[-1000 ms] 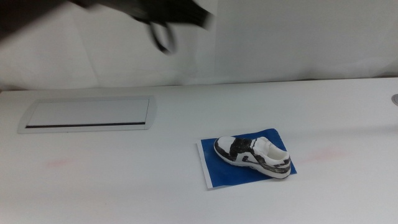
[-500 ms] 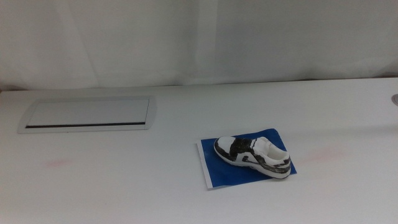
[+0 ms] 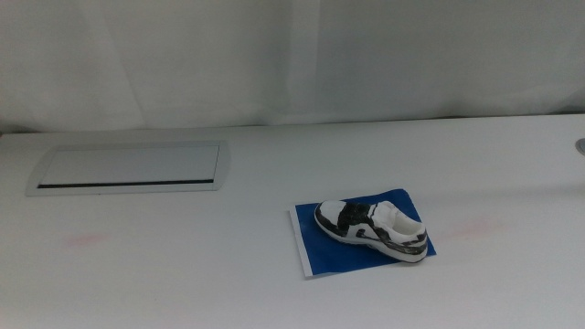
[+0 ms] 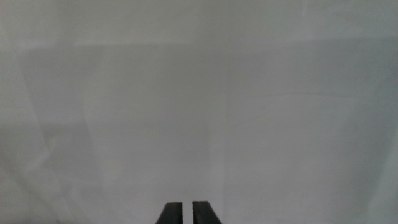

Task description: Use one arm to grab the shoe from the table and place it on the mat.

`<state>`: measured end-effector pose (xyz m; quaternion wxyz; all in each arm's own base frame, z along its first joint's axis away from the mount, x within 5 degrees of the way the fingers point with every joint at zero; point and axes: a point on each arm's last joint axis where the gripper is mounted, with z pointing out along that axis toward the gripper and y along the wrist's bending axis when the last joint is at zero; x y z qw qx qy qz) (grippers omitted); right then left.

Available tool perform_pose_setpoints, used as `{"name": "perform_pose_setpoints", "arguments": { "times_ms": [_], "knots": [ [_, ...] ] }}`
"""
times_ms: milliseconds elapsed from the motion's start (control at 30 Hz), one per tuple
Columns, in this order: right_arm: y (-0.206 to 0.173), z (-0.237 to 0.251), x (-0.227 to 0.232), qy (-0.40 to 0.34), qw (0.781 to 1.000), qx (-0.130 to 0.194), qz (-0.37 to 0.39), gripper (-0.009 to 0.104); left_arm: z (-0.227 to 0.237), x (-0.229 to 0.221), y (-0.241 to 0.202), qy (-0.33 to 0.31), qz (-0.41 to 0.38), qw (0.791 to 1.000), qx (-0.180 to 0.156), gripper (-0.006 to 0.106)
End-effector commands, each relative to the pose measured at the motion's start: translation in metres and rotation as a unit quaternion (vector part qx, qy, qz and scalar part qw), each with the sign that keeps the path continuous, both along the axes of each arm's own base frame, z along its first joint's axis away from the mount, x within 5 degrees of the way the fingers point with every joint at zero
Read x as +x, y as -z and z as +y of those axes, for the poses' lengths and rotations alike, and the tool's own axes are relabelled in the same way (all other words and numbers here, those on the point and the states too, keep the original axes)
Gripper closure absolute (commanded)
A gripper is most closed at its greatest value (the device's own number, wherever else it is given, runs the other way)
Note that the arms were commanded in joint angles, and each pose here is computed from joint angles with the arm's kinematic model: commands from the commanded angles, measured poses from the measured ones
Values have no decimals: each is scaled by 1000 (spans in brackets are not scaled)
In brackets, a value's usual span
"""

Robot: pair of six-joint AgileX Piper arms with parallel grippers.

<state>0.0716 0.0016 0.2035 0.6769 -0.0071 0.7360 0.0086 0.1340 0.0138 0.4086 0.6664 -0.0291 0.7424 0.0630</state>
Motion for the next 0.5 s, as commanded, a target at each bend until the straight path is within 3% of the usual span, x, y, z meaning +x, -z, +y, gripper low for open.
{"name": "perform_pose_setpoints", "arguments": {
  "times_ms": [0,467],
  "knots": [
    [12,0,-1,2,1000,-4,15,97,-2,-15,23,3,-18,999,-36,103],
    [12,0,-1,2,1000,-3,14,97,-5,-61,122,7,-20,996,-88,103]
  ]
}}
